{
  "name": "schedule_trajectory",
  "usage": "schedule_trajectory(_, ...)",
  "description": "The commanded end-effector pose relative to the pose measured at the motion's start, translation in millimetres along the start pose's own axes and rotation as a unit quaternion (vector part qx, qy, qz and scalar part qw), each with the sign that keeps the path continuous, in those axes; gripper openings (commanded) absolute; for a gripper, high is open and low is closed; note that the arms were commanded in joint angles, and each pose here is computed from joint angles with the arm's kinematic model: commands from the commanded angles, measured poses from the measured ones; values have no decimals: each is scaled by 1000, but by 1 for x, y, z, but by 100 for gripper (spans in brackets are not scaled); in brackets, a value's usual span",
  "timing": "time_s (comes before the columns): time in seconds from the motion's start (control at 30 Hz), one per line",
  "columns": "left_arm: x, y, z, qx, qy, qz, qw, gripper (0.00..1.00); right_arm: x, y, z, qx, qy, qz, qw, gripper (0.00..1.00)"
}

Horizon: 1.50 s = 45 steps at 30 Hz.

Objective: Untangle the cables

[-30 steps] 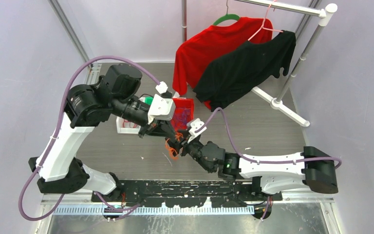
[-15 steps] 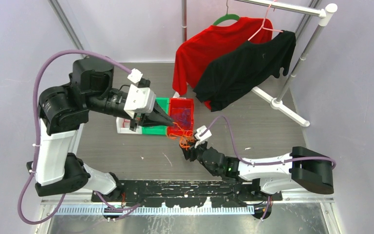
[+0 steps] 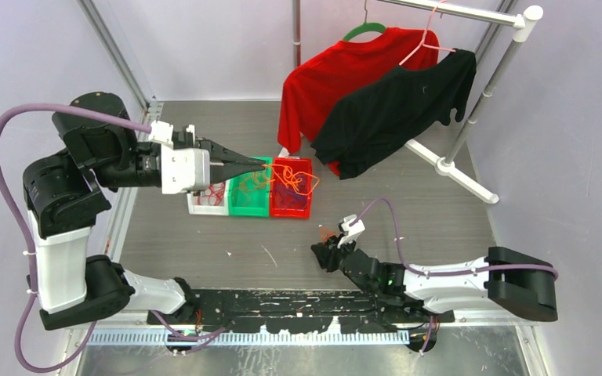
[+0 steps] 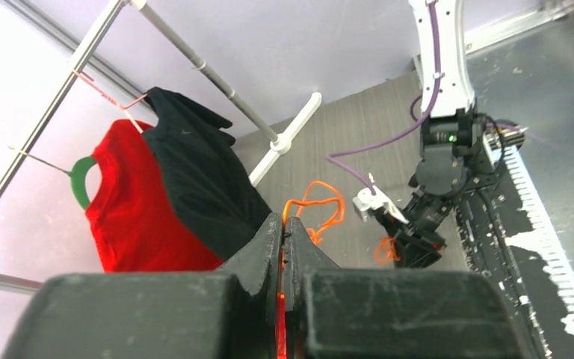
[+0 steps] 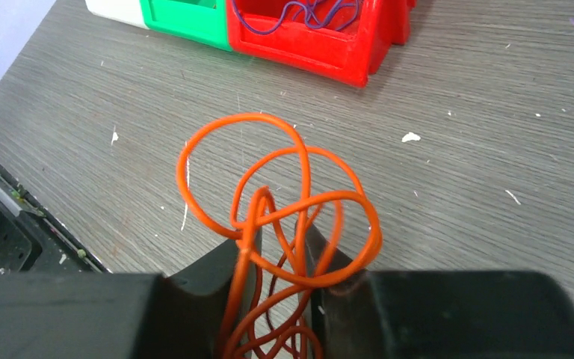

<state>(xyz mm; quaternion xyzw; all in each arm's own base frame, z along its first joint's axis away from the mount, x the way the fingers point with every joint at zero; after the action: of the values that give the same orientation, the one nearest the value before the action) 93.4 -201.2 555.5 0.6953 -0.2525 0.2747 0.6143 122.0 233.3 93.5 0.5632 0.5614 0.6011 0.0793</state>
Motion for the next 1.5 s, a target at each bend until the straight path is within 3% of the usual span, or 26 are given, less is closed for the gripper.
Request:
schedule_trajectory(0.0, 5, -7, -2, 15, 19, 47, 999, 0, 23, 16, -4, -5, 32, 29, 999, 32)
schedule_trajectory(0.37, -34, -74, 2, 128, -21, 19, 991, 0, 69, 37, -34, 70, 131, 23, 989, 59)
schedule_trajectory(0.53, -51, -104, 3, 186, -48, 7, 981, 0, 82, 47, -47, 98, 151, 23, 983, 61)
schedule_trajectory(0.7, -65, -116, 2, 201, -62, -9, 978, 0, 85, 49, -49, 112, 141, 14, 984, 60)
schedule_trajectory(0.97, -75, -137, 5, 237, -77, -23, 968, 0, 126, 92, -41, 34, 194, -35, 980, 65)
schedule_trajectory(1.07, -70, -162, 5, 284, -58, -9, 957, 0, 138, 100, -27, 22, 181, -64, 981, 66)
schedule_trajectory(1.23, -48, -218, 1, 359, -1, -16, 933, 0, 128, 107, -7, -31, 112, -58, 992, 65)
schedule_trajectory(1.47, -14, -281, -5, 400, 70, -45, 913, 0, 98, 107, -11, -68, 58, -25, 996, 62)
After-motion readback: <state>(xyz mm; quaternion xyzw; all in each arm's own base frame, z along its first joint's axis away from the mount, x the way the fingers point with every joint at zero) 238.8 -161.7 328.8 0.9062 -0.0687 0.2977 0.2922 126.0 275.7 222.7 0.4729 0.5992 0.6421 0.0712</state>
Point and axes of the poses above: each gripper's point midway between its finger pads, its own z axis out along the fingers, its own x axis along the line the jaws close on, y = z × x, the point moved 5 cm from there along -z, back along the fingers, and after that the axes turned 13 degrees about z, right-handed, at the moved point
